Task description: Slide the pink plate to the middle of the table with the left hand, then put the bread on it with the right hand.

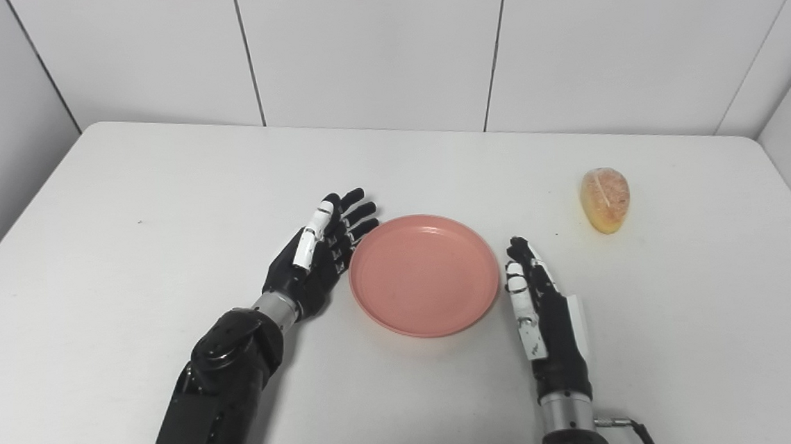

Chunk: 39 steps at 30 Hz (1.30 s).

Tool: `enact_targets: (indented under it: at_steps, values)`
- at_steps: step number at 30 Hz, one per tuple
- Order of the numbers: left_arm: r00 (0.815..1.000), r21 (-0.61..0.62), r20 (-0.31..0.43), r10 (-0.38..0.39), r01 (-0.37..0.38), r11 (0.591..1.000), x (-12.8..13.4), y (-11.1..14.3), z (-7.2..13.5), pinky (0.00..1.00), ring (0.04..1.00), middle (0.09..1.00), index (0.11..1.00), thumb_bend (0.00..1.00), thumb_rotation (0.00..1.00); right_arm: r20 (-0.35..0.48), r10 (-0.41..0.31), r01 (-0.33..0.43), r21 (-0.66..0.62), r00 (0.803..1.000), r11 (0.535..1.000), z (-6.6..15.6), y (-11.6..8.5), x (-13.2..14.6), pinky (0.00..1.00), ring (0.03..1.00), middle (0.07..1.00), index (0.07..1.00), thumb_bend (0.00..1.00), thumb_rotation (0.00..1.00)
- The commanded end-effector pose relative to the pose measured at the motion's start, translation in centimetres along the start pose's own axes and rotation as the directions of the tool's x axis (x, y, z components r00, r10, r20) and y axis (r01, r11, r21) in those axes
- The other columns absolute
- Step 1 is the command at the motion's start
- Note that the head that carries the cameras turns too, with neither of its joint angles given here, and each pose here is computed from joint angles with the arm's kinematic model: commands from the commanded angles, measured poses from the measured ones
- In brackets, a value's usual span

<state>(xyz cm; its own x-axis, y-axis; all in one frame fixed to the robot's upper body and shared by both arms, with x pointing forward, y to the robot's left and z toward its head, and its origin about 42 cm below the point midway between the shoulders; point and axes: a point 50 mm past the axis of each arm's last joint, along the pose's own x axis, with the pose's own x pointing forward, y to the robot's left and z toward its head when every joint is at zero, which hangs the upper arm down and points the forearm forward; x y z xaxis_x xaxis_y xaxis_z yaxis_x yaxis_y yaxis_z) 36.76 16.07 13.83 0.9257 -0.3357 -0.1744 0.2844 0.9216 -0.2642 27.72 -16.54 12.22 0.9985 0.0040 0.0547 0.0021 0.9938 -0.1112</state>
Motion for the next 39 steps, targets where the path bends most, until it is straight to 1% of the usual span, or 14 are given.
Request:
enact_targets:
  at_steps: [1, 8, 10, 14, 15, 16, 17, 18, 23, 24, 26, 29, 33, 39]
  values:
    - [1.000, 0.016, -0.012, 0.016, -0.016, 1.000, -0.4, 0.6, -0.3, 0.93, 0.921, 0.923, 0.918, 0.35, 1.00, 0.077, -0.012, 0.011, 0.024, 0.997, 1.000, 1.6, 0.5, 0.8, 0.83, 0.870, 0.884, 0.882, 0.14, 0.97]
    - [1.000, 0.033, 0.001, 0.019, -0.019, 0.999, -0.5, 0.8, -0.6, 0.93, 0.916, 0.919, 0.912, 0.36, 1.00, 0.072, -0.010, 0.008, 0.026, 0.997, 1.000, 1.7, 0.5, 0.8, 0.84, 0.875, 0.886, 0.885, 0.13, 0.98]
    - [1.000, 0.029, 0.005, 0.020, -0.020, 0.999, -0.5, 0.7, -0.7, 0.93, 0.916, 0.918, 0.909, 0.36, 1.00, 0.076, -0.014, 0.013, 0.022, 0.997, 1.000, 1.7, 0.3, 0.8, 0.84, 0.875, 0.885, 0.884, 0.14, 0.99]
    - [1.000, 0.037, 0.008, 0.018, -0.019, 0.999, -0.5, 0.5, -0.8, 0.92, 0.912, 0.916, 0.908, 0.36, 1.00, 0.111, -0.032, 0.033, -0.009, 0.993, 0.999, 2.8, -0.4, 1.1, 0.83, 0.872, 0.886, 0.885, 0.16, 0.99]
    - [1.000, 0.038, 0.009, 0.017, -0.018, 0.999, -0.5, 0.4, -0.8, 0.92, 0.911, 0.915, 0.908, 0.36, 1.00, 0.131, -0.042, 0.045, -0.021, 0.991, 0.999, 3.1, -0.6, 1.1, 0.83, 0.871, 0.885, 0.883, 0.16, 0.96]
    - [1.000, 0.038, 0.009, 0.017, -0.017, 0.999, -0.5, 0.4, -0.9, 0.91, 0.910, 0.915, 0.907, 0.36, 1.00, 0.153, -0.051, 0.057, -0.036, 0.987, 0.998, 3.3, -0.8, 1.2, 0.82, 0.866, 0.880, 0.877, 0.17, 0.92]
    - [1.000, 0.035, 0.008, 0.016, -0.017, 0.999, -0.5, 0.4, -0.9, 0.91, 0.909, 0.913, 0.906, 0.36, 1.00, 0.172, -0.055, 0.064, -0.047, 0.984, 0.997, 3.5, -1.0, 1.2, 0.81, 0.863, 0.875, 0.873, 0.19, 0.91]
    - [1.000, 0.033, 0.007, 0.016, -0.016, 0.999, -0.5, 0.4, -1.0, 0.91, 0.908, 0.912, 0.905, 0.36, 1.00, 0.190, -0.059, 0.071, -0.056, 0.980, 0.996, 3.8, -1.1, 1.3, 0.81, 0.863, 0.873, 0.874, 0.21, 0.93]
    - [1.000, 0.031, 0.005, 0.010, -0.010, 0.999, -0.7, 0.4, -1.0, 0.91, 0.909, 0.912, 0.907, 0.36, 1.00, 0.267, -0.087, 0.131, -0.151, 0.960, 0.980, 5.4, -2.1, 2.1, 0.78, 0.844, 0.857, 0.857, 0.29, 0.96]
    - [1.000, 0.032, 0.005, 0.010, -0.010, 0.999, -0.7, 0.4, -1.0, 0.91, 0.906, 0.908, 0.903, 0.36, 1.00, 0.279, -0.089, 0.140, -0.170, 0.956, 0.975, 5.7, -2.3, 2.3, 0.77, 0.837, 0.847, 0.848, 0.35, 0.99]
    - [1.000, 0.028, 0.006, 0.011, -0.011, 1.000, -0.8, 0.5, -1.0, 0.91, 0.903, 0.904, 0.901, 0.35, 1.00, 0.305, -0.091, 0.161, -0.210, 0.948, 0.964, 6.6, -2.7, 2.7, 0.77, 0.839, 0.841, 0.840, 0.38, 1.00]
    - [1.000, 0.026, 0.007, 0.005, -0.005, 1.000, -0.8, 0.7, -1.2, 0.91, 0.908, 0.910, 0.908, 0.35, 1.00, 0.365, -0.107, 0.194, -0.211, 0.925, 0.958, 7.7, -3.3, 3.5, 0.75, 0.821, 0.823, 0.823, 0.37, 1.00]
    - [1.000, 0.024, 0.007, 0.002, -0.003, 1.000, -0.8, 0.7, -1.3, 0.92, 0.915, 0.918, 0.916, 0.35, 1.00, 0.405, -0.118, 0.225, -0.228, 0.907, 0.947, 8.9, -3.9, 4.2, 0.74, 0.818, 0.826, 0.828, 0.40, 1.00]
    - [1.000, 0.043, 0.028, 0.009, -0.010, 0.999, -0.9, 0.8, -1.6, 0.92, 0.913, 0.915, 0.912, 0.35, 1.00, 0.476, -0.112, 0.275, -0.288, 0.872, 0.917, 11.8, -5.2, 5.8, 0.73, 0.823, 0.833, 0.836, 0.39, 1.00]
